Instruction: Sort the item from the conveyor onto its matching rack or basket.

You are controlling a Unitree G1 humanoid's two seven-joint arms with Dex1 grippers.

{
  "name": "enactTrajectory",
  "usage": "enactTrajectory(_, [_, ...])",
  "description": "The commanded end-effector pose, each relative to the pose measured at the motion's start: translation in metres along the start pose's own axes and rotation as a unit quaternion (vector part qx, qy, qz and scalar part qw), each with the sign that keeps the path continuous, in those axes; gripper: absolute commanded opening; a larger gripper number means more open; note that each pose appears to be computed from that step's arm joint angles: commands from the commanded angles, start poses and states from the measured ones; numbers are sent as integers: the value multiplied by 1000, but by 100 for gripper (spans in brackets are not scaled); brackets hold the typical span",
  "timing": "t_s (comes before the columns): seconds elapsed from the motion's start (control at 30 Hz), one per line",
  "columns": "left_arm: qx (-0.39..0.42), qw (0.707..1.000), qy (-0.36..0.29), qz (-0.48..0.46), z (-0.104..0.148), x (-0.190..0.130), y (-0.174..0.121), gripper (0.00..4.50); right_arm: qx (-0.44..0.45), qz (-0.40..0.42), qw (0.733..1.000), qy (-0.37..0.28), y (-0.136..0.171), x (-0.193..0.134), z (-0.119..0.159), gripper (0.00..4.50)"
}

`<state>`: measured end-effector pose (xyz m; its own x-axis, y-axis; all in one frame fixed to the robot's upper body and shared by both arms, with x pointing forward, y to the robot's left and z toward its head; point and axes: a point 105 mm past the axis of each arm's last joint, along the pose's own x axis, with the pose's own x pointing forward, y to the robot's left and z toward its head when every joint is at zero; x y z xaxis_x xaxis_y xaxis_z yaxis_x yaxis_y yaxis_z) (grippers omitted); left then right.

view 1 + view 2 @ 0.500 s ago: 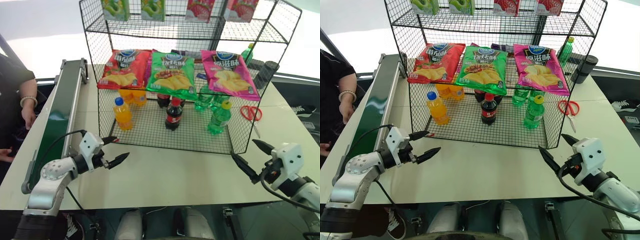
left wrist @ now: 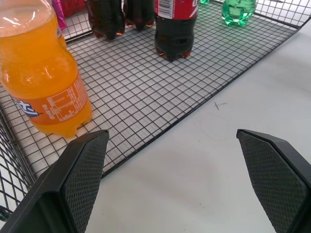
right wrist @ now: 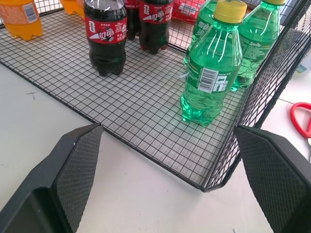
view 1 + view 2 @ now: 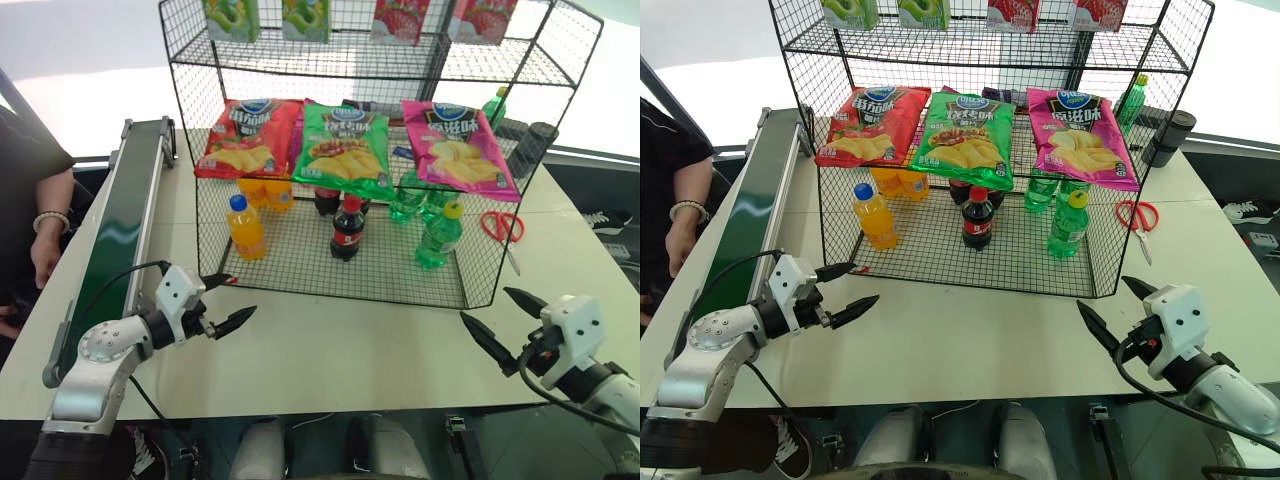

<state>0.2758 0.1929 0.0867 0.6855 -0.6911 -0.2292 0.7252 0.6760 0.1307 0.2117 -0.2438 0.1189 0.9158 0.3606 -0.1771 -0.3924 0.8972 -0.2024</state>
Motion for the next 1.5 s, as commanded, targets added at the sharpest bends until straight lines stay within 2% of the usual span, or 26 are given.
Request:
enactTrajectory(0.03, [22,1000,-16,10,13,-1,6,450,-6,-5,1000,-13,-3,-2,0,448])
enactTrajectory(0.77, [12,1000,-26,13,12,5,2,450,-12,-4,1000,-27,-10,3,-10,448])
enactTrajectory(1.13, [8,1000,-20,10,10,4,0,450,-10,5,1000,-26,-13,2,-26,448])
enactTrajectory(1.5, [11,1000,-27,12,12,8,1,450,-16,15,999,-41,-10,13,-17,448])
